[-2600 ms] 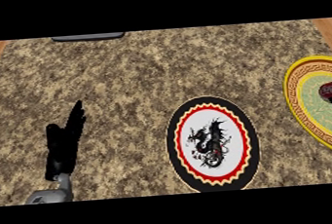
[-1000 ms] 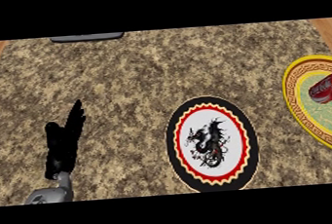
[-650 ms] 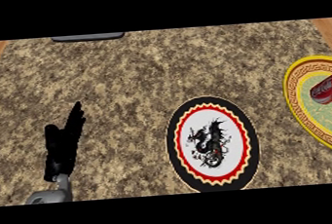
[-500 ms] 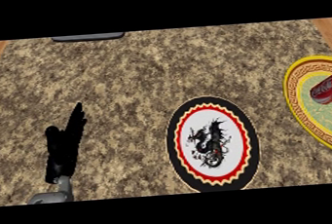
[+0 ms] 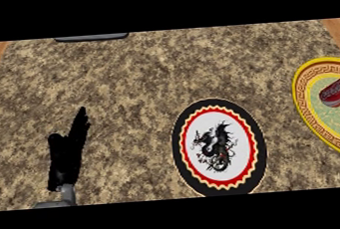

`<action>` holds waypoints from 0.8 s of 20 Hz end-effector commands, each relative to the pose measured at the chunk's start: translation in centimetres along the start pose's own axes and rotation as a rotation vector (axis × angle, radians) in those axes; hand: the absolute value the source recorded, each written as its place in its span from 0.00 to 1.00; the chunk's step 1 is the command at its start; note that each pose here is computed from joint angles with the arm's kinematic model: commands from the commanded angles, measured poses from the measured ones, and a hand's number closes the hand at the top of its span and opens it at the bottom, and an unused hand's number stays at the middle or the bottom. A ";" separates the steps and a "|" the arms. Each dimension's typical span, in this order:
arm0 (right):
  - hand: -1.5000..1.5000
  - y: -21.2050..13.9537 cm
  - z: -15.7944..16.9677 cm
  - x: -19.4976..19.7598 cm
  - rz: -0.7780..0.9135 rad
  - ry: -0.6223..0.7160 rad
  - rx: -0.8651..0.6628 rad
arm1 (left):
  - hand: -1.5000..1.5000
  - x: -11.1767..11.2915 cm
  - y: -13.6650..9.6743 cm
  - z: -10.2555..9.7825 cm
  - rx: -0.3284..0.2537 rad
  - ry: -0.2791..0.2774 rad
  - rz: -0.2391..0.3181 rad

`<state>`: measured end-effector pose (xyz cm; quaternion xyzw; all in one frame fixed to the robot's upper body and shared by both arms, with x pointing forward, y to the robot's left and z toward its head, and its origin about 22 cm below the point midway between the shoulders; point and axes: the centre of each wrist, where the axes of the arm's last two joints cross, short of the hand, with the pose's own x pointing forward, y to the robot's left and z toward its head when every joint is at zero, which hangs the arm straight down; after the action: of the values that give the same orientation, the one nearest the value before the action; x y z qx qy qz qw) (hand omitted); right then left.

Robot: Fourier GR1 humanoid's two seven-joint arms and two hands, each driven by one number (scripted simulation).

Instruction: Pick the can from the plate and place it in the plate

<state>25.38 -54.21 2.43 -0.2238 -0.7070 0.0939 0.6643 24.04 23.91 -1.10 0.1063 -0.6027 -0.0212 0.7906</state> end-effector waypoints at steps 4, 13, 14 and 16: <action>0.00 -1.8 0.9 0.1 -0.009 -0.003 -0.006 | 0.50 0.5 1.8 -0.4 -0.003 0.004 -0.024; 0.00 -5.0 3.9 -0.3 0.038 0.031 -0.073 | 0.50 0.8 -0.4 -0.3 0.000 -0.010 0.019; 0.00 -4.1 4.0 -0.9 0.039 0.021 -0.060 | 0.50 0.3 0.1 -3.0 0.010 0.006 0.010; 0.00 -2.0 3.3 -1.5 0.029 0.021 -0.095 | 0.50 0.2 -0.5 -2.8 -0.006 -0.012 0.013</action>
<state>21.71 -57.00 3.00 -0.2710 -0.6879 0.0780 0.6688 25.83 24.33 -0.97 0.1040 -0.6044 -0.0190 0.7897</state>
